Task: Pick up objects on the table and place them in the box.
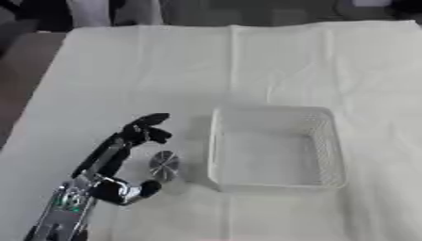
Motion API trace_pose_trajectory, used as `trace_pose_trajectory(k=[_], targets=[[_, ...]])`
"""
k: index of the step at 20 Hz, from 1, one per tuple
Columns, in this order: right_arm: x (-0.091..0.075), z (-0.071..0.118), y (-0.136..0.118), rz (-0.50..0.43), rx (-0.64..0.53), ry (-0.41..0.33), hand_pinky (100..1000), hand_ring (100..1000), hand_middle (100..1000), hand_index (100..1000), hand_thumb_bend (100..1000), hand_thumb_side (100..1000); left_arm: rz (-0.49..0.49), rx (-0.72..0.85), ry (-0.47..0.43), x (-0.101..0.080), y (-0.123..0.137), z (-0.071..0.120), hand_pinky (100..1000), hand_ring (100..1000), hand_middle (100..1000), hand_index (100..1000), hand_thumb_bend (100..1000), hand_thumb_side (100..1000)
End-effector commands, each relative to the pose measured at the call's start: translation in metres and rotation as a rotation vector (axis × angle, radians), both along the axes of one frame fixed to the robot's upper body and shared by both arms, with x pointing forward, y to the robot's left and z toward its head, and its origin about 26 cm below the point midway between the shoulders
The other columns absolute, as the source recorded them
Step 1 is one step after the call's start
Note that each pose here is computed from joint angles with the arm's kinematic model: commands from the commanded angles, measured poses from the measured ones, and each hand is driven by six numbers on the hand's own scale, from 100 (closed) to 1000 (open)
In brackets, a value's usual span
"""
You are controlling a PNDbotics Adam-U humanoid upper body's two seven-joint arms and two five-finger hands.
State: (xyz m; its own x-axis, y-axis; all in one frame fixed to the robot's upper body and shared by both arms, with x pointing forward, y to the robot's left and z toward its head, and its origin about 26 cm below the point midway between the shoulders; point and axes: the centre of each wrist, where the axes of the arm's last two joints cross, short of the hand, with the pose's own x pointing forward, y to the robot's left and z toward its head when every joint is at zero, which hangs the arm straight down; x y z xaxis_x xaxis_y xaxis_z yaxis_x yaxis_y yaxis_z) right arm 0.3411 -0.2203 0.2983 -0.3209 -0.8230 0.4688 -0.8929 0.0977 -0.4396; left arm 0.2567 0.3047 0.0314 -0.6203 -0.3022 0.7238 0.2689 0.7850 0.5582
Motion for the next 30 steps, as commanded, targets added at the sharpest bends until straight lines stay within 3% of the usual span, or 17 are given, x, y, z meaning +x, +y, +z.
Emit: trace_pose_trajectory(k=[1,5,15,24,30], targets=[[-0.004,0.006,-0.002,-0.001,-0.006,-0.021,691,831,956,500,100,874,-0.017,0.062,-0.007,0.001,-0.002,0.002,730,784,921,955,415,648],[-0.004,0.005,-0.002,0.0,-0.008,-0.016,691,831,956,499,100,873,-0.035,0.072,0.018,0.001,-0.005,-0.002,729,784,926,957,390,680],[-0.003,0.002,-0.003,0.003,-0.009,-0.001,691,831,956,504,100,871,-0.082,-0.175,0.227,-0.004,-0.025,-0.03,709,771,920,954,387,702],[-0.004,0.002,-0.004,0.002,-0.011,0.001,691,832,956,503,100,870,-0.098,-0.255,0.342,-0.005,-0.042,-0.05,698,761,916,949,401,804],[-0.004,0.002,-0.004,0.001,-0.01,-0.001,691,832,956,504,100,870,-0.095,-0.253,0.351,-0.004,-0.045,-0.053,704,766,922,952,396,821]])
